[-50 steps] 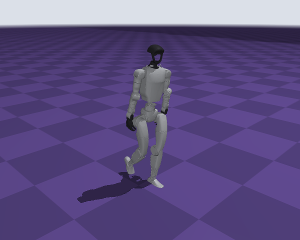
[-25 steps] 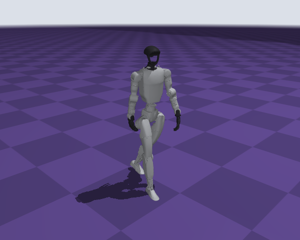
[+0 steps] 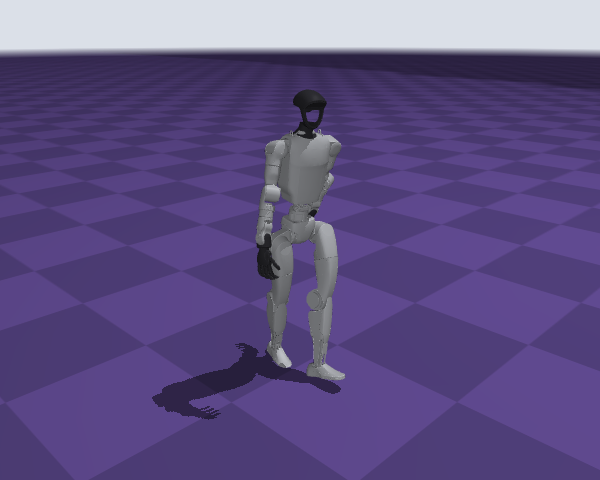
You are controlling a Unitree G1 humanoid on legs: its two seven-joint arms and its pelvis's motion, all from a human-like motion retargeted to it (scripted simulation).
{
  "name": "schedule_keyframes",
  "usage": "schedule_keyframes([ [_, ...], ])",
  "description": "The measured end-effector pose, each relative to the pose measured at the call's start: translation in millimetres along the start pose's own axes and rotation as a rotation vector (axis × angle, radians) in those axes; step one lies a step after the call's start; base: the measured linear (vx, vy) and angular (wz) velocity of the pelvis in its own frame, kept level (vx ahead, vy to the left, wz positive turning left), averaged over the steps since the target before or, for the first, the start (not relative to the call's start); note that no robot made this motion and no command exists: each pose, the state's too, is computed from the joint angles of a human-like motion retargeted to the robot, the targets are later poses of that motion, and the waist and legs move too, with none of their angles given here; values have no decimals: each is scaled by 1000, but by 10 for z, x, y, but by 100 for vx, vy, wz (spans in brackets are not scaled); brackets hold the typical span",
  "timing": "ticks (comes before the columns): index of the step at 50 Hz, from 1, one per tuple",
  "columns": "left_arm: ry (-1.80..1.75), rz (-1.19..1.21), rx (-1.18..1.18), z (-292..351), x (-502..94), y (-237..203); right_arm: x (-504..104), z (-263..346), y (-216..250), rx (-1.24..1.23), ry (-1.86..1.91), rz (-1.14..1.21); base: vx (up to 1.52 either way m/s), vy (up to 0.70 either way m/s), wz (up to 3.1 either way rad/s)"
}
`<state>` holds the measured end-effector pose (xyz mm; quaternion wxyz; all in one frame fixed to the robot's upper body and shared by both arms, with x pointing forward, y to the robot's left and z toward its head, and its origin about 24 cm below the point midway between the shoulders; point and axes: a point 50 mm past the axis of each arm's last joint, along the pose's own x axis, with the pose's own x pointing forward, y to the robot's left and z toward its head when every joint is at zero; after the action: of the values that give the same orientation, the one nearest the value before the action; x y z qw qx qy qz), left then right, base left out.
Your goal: Walk run
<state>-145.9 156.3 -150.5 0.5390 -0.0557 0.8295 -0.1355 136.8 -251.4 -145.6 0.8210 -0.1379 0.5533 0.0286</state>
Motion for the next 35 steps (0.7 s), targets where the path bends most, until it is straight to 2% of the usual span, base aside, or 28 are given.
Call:
schedule_keyframes([
  [5,-55,-1,23,222,-20,29,-18,-245,183,7,77,65,79,-27,-16],
  [11,-210,118,38,642,-124,238,-213,-966,658,-39,337,242,102,-22,-58],
  [18,-496,243,-23,1554,-599,656,-534,-1578,1051,-4,550,428,82,-18,38],
  [27,-952,376,342,2628,-1572,810,-766,-1915,1215,171,618,416,66,-8,127],
  [31,-999,449,481,2782,-1824,845,-778,-1918,1243,194,626,445,61,-27,102],
  [35,-949,489,493,2736,-1755,865,-697,-1823,1139,123,582,441,75,-37,48],
])
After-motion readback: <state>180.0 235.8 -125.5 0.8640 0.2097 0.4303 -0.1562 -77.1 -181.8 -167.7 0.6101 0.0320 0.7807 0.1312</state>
